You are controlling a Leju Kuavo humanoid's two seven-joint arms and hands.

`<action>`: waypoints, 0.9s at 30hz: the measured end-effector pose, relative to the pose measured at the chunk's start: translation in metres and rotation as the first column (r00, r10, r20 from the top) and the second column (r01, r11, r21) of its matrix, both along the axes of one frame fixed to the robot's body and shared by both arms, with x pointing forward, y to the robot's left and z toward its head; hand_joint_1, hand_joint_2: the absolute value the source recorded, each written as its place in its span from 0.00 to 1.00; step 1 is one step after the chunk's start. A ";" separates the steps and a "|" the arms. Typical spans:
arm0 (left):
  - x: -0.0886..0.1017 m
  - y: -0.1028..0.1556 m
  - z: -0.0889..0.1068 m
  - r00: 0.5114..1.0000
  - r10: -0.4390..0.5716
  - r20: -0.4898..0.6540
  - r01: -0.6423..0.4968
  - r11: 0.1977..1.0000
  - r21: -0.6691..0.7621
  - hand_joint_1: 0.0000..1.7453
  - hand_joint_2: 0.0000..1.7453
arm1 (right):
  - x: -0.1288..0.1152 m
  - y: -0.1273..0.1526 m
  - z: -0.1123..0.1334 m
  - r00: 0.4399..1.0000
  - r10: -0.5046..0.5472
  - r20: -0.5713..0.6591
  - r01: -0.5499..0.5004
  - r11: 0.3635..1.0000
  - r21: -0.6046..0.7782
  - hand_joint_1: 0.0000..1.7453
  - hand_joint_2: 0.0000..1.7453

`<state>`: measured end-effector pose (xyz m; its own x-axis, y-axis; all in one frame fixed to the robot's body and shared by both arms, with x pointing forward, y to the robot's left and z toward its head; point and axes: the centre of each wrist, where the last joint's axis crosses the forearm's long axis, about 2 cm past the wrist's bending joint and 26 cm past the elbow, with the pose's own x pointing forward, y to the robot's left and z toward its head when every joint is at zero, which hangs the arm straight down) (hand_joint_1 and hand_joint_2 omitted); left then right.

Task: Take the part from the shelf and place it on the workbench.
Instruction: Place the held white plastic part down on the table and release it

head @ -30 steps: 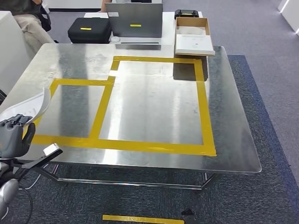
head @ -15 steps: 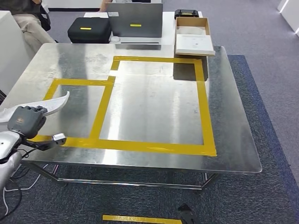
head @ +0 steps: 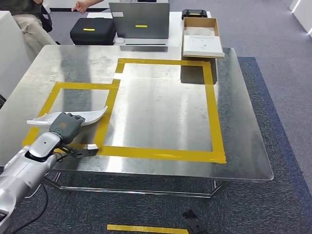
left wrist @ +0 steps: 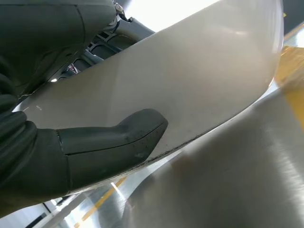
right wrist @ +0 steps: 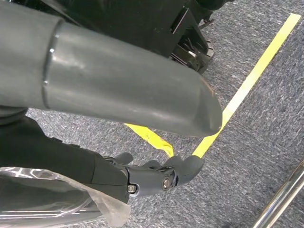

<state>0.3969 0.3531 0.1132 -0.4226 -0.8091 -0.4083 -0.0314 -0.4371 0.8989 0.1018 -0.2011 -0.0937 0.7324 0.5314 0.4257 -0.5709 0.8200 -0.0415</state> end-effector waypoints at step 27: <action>0.020 -0.055 0.013 0.996 -0.050 0.069 0.052 0.999 -0.015 0.00 0.00 | 0.002 0.004 0.001 0.999 -0.040 -0.023 0.040 0.999 -0.003 0.00 0.00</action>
